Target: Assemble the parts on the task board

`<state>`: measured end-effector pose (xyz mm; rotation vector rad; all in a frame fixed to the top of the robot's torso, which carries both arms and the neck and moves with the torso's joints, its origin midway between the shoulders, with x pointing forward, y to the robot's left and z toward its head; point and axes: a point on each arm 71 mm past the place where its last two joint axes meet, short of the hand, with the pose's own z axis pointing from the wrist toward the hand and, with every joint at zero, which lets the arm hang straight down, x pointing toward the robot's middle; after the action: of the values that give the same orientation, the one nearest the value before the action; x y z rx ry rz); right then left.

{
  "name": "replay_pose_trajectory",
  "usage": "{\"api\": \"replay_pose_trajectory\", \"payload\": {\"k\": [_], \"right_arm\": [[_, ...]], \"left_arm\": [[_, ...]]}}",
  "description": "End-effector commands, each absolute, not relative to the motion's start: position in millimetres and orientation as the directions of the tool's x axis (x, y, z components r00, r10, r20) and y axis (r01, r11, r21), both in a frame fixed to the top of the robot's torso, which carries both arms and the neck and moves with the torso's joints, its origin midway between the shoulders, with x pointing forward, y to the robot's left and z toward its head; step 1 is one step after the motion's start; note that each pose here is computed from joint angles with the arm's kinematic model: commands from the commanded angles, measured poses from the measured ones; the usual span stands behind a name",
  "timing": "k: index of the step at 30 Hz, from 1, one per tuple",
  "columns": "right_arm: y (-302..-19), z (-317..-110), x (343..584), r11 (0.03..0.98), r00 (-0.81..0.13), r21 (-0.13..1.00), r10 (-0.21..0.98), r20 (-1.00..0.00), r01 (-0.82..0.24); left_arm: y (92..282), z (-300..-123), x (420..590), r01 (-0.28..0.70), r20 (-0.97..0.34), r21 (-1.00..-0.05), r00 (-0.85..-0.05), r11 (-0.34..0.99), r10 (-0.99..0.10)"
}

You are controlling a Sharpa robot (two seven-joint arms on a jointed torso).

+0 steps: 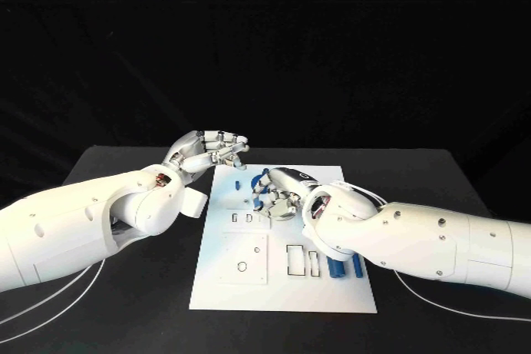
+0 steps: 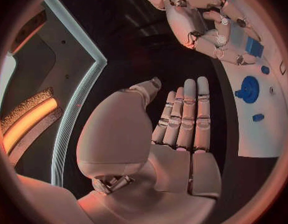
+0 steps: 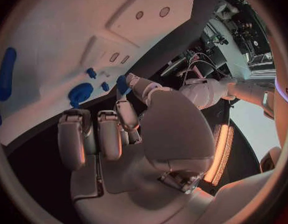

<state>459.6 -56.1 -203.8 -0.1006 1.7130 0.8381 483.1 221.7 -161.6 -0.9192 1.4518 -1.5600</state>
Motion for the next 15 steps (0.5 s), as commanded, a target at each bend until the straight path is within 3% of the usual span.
{"api": "replay_pose_trajectory", "payload": {"k": [1,15], "right_arm": [[-53,-210,458,0.77,-0.328,0.426,0.295,-0.898,-0.474],[-42,-224,453,0.771,-0.328,0.395,0.253,-0.91,-0.5]], "left_arm": [[219.3,-161.1,482.5,0.069,0.002,-0.997,-0.436,-0.036,-0.9],[218.6,-161.2,482.3,0.067,0.005,-0.997,-0.443,-0.039,-0.896]]}}
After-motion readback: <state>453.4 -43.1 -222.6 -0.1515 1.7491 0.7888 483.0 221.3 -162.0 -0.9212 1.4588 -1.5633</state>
